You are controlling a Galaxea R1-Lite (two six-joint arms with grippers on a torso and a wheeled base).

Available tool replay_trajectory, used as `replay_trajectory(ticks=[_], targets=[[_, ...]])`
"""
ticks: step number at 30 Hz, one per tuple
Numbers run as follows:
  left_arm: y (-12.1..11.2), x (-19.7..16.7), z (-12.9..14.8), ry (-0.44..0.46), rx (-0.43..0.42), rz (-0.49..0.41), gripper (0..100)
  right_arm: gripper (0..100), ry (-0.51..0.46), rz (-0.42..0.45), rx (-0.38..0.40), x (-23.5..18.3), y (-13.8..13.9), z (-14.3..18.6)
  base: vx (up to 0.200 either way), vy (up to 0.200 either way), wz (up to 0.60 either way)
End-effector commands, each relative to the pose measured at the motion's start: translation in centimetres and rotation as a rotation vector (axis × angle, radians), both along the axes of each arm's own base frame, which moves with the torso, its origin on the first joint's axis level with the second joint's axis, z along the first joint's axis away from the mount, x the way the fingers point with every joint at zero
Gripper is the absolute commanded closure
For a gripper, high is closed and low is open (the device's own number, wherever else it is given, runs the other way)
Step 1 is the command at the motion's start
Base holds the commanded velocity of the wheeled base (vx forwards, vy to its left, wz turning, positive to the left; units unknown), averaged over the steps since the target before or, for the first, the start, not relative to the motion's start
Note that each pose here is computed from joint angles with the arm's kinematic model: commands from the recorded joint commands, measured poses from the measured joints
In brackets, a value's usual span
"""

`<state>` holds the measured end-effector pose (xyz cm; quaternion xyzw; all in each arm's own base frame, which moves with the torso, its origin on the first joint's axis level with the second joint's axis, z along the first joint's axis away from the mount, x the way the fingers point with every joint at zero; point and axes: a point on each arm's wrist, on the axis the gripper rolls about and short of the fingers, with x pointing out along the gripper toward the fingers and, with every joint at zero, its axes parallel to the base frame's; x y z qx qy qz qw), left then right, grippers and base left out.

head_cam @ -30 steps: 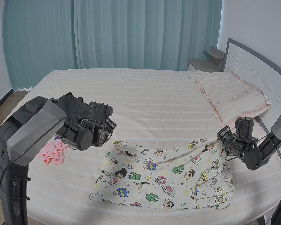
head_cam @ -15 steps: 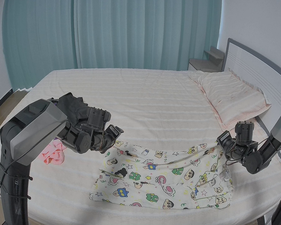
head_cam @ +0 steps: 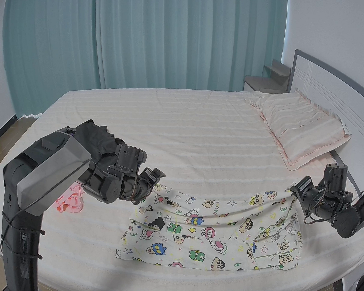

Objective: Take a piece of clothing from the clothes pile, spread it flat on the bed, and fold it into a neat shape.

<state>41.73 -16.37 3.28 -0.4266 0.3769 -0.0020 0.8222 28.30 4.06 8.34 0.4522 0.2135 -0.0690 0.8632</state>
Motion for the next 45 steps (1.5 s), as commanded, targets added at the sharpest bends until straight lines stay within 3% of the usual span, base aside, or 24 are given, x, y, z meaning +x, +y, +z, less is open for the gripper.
replay_trajectory(ticks=[1, 11, 20, 36, 37, 45], targets=[[-0.9, -0.4, -1.2, 0.029, 0.012, -0.019, 0, 100, -0.038, 0.001, 0.004, -0.9, -0.2, 1.2, 0.0, 0.0, 0.0], [-1.9, 1.4, -2.2, 0.005, 0.034, -0.05, 0, 100, -0.036, 0.019, -0.007, -0.9, 0.2, 1.1, 0.0, 0.0, 0.0], [-3.7, 4.0, -3.3, 0.115, 0.111, -0.092, 0, 100, -0.033, 0.019, -0.012, -0.9, 0.3, 1.1, 0.0, 0.0, 0.0], [-4.5, 5.5, -4.7, 0.092, 0.113, -0.081, 0, 100, -0.034, 0.027, -0.014, -0.9, 0.6, 1.1, 0.0, 0.0, 0.0], [-4.5, 5.5, -4.7, 0.095, 0.11, -0.078, 100, 100, -0.031, 0.027, -0.014, -0.9, 0.6, 1.0, 0.0, 0.0, 0.0], [-3.8, 5.9, -3.7, 0.069, 0.119, -0.005, 100, 100, -0.011, 0.03, -0.017, -0.6, 0.7, 0.4, 0.0, 0.0, 0.0]])
